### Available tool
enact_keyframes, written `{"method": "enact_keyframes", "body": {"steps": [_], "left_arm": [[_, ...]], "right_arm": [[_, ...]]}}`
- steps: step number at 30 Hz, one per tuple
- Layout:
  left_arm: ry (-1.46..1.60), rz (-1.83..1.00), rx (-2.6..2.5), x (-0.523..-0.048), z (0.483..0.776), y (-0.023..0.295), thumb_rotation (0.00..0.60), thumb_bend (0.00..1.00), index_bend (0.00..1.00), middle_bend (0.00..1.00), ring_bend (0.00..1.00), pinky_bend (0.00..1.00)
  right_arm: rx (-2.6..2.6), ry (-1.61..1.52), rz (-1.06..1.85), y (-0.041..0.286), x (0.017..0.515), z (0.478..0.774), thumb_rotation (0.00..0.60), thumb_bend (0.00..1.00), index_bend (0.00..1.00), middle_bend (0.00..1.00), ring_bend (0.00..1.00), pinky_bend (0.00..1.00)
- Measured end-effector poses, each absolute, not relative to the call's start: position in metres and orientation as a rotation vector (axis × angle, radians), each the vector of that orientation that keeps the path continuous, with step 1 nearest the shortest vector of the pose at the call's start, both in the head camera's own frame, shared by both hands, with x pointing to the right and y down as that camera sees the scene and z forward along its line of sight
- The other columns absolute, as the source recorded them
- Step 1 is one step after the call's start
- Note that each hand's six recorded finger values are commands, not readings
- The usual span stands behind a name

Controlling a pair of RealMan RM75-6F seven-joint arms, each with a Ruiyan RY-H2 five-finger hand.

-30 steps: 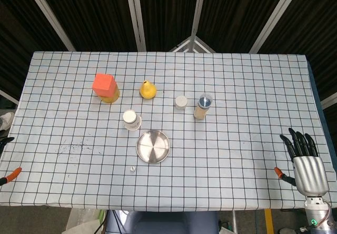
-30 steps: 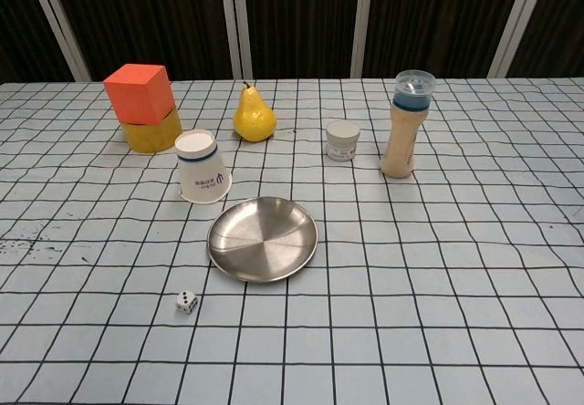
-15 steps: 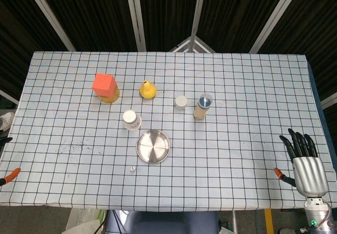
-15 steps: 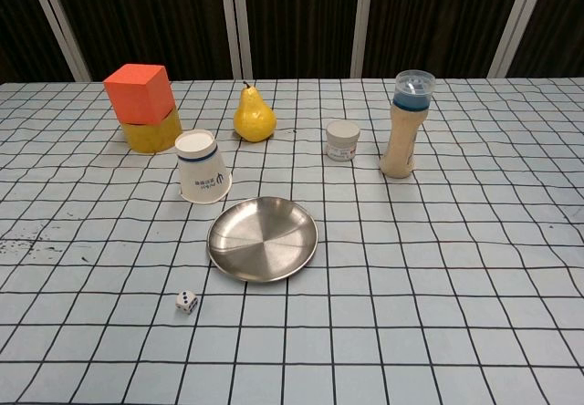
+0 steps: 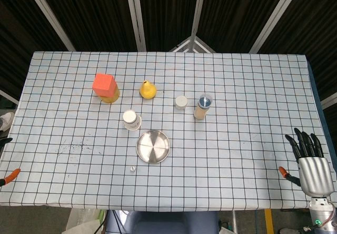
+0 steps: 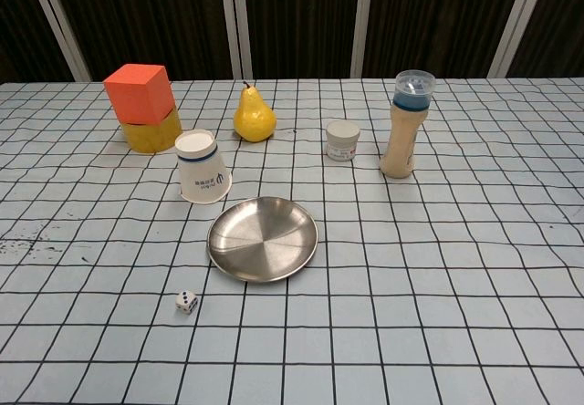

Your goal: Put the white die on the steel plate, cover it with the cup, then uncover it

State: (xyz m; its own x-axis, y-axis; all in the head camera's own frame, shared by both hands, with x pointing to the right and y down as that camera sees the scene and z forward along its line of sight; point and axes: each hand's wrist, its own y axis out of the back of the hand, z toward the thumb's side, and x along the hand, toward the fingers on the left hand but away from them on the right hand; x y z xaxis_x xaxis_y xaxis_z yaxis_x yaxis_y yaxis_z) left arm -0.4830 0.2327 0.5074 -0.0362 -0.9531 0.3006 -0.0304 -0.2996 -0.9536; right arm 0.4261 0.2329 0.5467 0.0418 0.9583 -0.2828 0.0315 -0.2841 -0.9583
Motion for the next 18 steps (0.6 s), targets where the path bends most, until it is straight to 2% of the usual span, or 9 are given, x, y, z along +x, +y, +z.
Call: {"method": "enact_keyframes", "body": {"steps": [4,9,13,18], "left_arm": [[1.092,-1.456,-1.432,-0.482,0.509,0.232,0.6,0.17,0.23,0.1,0.02,0.11],[1.093,-1.455,-1.432,-0.482,0.509,0.232,0.6,0.17,0.23,0.1,0.02,0.11],[1.093,-1.452,-1.438,-0.481,0.51,0.232,0.6,0.17,0.23,0.11,0.02,0.11],[1.073,-1.415,-1.488,-0.473,0.512,0.231,0.6,0.17,0.23,0.16,0.1,0.14]], "right_arm": [[-1.494,-1.06,1.367,0.237,0.425,0.545,0.6,0.17,0.16,0.03,0.05,0.0],[-1.481,-1.08,1.345,0.238,0.43,0.529,0.6,0.17,0.16,0.03,0.05,0.0],[-1.501,-1.083,1.352,0.239,0.428,0.535,0.6,0.17,0.16,0.03,0.05,0.0],[-1.487,-1.071,1.361,0.241,0.438,0.526,0.6,0.17,0.16,0.03,0.05,0.0]]}}
